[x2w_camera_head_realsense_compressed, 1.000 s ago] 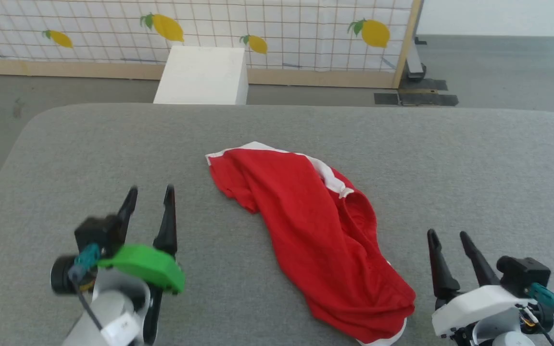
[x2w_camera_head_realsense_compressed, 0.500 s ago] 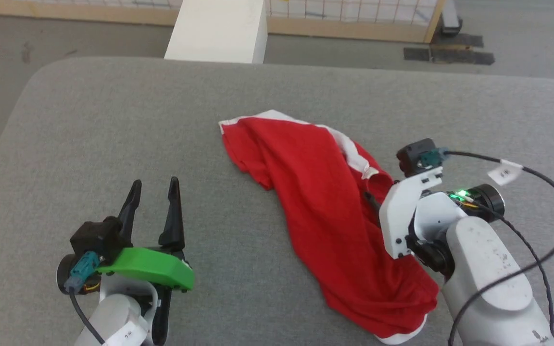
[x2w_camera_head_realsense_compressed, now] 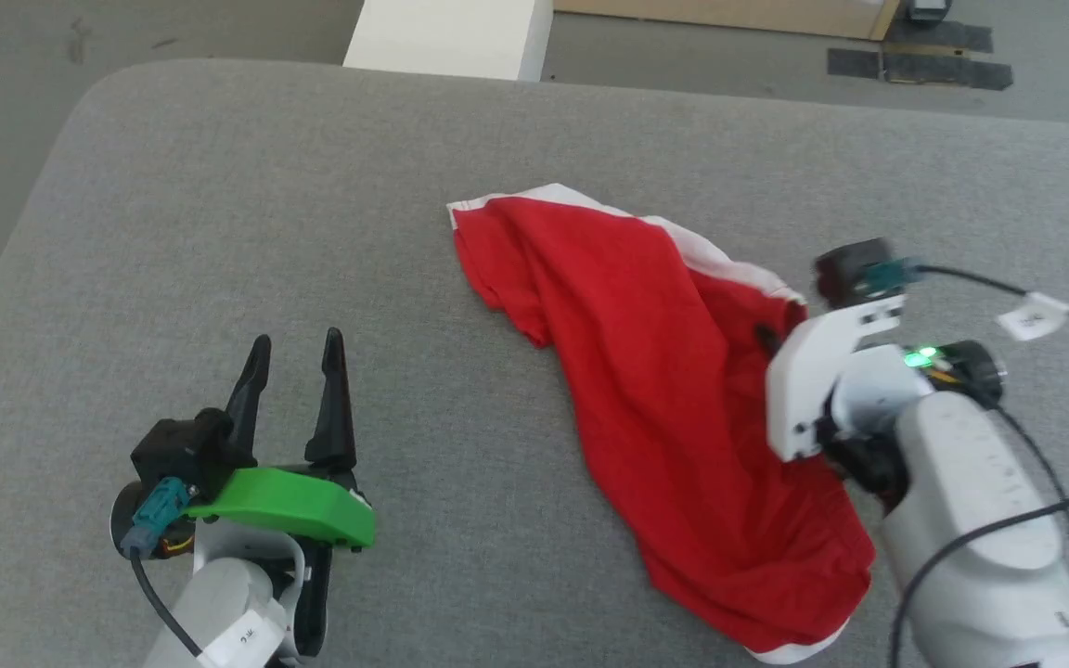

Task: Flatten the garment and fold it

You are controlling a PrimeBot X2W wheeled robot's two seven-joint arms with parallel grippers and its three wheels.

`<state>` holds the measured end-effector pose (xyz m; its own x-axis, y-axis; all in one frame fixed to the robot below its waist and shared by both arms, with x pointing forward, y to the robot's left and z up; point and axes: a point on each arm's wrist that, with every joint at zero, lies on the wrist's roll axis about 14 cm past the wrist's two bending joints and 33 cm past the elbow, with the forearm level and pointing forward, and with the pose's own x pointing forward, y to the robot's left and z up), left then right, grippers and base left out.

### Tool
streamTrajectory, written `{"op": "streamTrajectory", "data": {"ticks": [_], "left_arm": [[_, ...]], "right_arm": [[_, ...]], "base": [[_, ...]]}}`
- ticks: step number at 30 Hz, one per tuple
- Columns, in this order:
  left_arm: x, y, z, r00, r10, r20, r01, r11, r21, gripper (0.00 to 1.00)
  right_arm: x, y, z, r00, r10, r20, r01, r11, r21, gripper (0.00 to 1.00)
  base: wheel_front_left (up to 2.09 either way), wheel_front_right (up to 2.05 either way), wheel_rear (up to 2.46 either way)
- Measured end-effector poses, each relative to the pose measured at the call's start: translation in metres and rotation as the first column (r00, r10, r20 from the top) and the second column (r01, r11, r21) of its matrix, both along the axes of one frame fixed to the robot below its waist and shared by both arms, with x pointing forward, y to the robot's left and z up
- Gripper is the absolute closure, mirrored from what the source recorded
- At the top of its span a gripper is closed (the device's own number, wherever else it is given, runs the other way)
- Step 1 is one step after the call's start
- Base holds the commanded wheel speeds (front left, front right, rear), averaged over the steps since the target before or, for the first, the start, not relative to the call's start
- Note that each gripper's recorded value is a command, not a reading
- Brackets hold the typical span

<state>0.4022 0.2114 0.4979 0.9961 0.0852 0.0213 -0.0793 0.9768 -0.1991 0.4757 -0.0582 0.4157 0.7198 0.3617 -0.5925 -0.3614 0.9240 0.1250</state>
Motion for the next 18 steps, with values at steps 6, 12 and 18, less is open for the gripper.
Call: {"op": "streamTrajectory", "data": {"ticks": [6, 12, 18], "left_arm": [[0.003, -0.010, 0.007, 0.999, -0.026, 0.025, 0.027, 1.000, -0.014, 0.00], [0.003, -0.017, 0.006, 0.999, -0.047, 0.025, 0.048, 0.998, -0.027, 0.00], [0.004, -0.019, 0.002, 0.998, -0.055, 0.014, 0.055, 0.998, -0.026, 0.00]], "right_arm": [[0.022, -0.097, 0.033, 0.958, -0.276, 0.082, 0.273, 0.961, 0.046, 1.00], [-0.003, -0.174, 0.013, 0.887, -0.462, 0.012, 0.462, 0.887, -0.007, 1.00], [-0.010, -0.170, 0.012, 0.859, -0.512, 0.017, 0.509, 0.856, 0.089, 0.00]], "base": [[0.00, 0.00, 0.00], [0.00, 0.00, 0.00], [0.00, 0.00, 0.00]]}}
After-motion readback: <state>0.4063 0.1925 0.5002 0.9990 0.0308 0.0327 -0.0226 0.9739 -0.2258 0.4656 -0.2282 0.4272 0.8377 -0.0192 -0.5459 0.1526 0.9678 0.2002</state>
